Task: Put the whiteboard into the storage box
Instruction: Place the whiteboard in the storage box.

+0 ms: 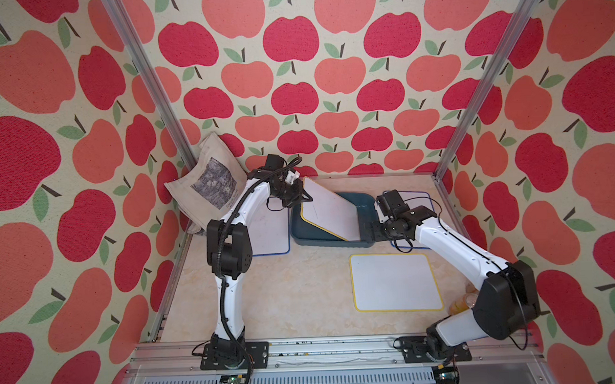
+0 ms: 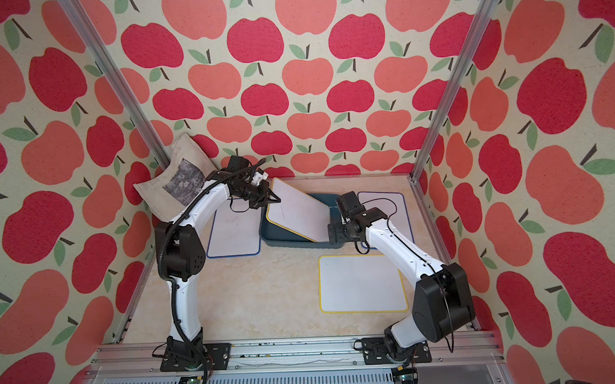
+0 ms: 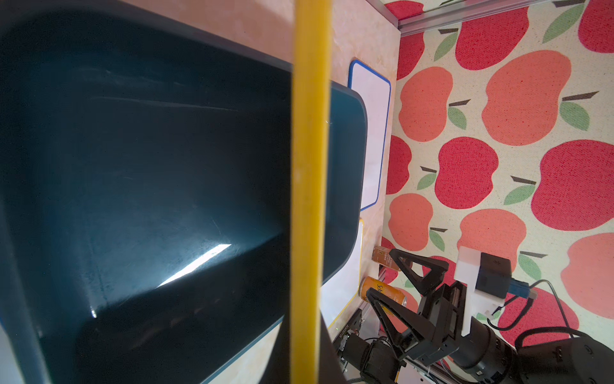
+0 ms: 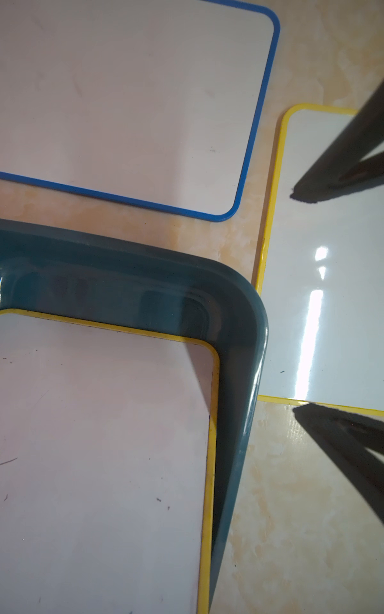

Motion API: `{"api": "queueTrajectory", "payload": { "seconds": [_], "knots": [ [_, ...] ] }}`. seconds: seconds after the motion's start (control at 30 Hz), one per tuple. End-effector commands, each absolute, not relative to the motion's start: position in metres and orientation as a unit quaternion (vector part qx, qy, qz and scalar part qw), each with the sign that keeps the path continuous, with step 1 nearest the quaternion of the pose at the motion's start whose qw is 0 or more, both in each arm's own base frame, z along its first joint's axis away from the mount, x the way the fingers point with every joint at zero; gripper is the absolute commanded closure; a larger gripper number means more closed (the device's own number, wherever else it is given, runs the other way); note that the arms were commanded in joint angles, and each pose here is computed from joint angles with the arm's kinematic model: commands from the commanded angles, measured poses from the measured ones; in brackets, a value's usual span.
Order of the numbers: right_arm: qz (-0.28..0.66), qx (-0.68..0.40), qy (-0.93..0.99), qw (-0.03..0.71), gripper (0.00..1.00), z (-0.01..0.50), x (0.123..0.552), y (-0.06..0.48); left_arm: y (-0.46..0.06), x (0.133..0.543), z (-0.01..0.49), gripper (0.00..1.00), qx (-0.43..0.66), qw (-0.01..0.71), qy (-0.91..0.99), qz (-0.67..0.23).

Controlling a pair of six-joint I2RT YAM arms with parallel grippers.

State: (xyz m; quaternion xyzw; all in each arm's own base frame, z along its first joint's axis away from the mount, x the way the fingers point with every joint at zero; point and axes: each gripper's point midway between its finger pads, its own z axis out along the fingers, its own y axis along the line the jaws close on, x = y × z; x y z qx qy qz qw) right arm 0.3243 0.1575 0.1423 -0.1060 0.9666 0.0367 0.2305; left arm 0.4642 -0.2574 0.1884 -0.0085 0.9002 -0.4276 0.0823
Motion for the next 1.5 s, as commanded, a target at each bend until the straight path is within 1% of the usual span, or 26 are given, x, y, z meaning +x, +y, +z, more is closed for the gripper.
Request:
{"api": "queueTrajectory", "payload": {
  "seconds": [0.0,0.2,0.27,0.47,0.67,0.87,1.07,1.23,1.47],
  "knots": [
    [0.045,-0.097,0.968,0.227,0.01,0.143,0.328,0.16,-0.26,0.464,0.173,0.94,-0.015,0.069,0.902,-0.426],
    [0.047,-0.094,0.971,0.215,0.01,0.131,0.33,0.163,-0.258,0.462,0.155,0.89,-0.025,0.057,0.904,-0.422],
    [0.058,-0.095,0.97,0.215,0.01,0.126,0.331,0.168,-0.257,0.461,0.148,0.83,-0.027,0.053,0.907,-0.417],
    [0.068,-0.086,0.97,0.215,0.01,0.111,0.332,0.171,-0.252,0.459,0.125,0.75,-0.042,0.034,0.915,-0.401],
    [0.059,-0.086,0.972,0.212,0.01,0.104,0.332,0.169,-0.25,0.459,0.112,0.71,-0.052,0.028,0.919,-0.391],
    [0.056,-0.084,0.973,0.206,0.01,0.098,0.331,0.168,-0.246,0.456,0.101,0.63,-0.063,0.022,0.924,-0.376],
    [0.061,-0.082,0.974,0.204,0.01,0.096,0.331,0.17,-0.241,0.454,0.089,0.61,-0.071,0.015,0.931,-0.357],
    [0.065,-0.08,0.974,0.201,0.01,0.093,0.33,0.171,-0.236,0.454,0.079,0.54,-0.082,0.012,0.937,-0.338],
    [0.071,-0.078,0.975,0.195,0.01,0.089,0.33,0.173,-0.235,0.456,0.069,0.53,-0.089,0.012,0.943,-0.321]
  ]
}}
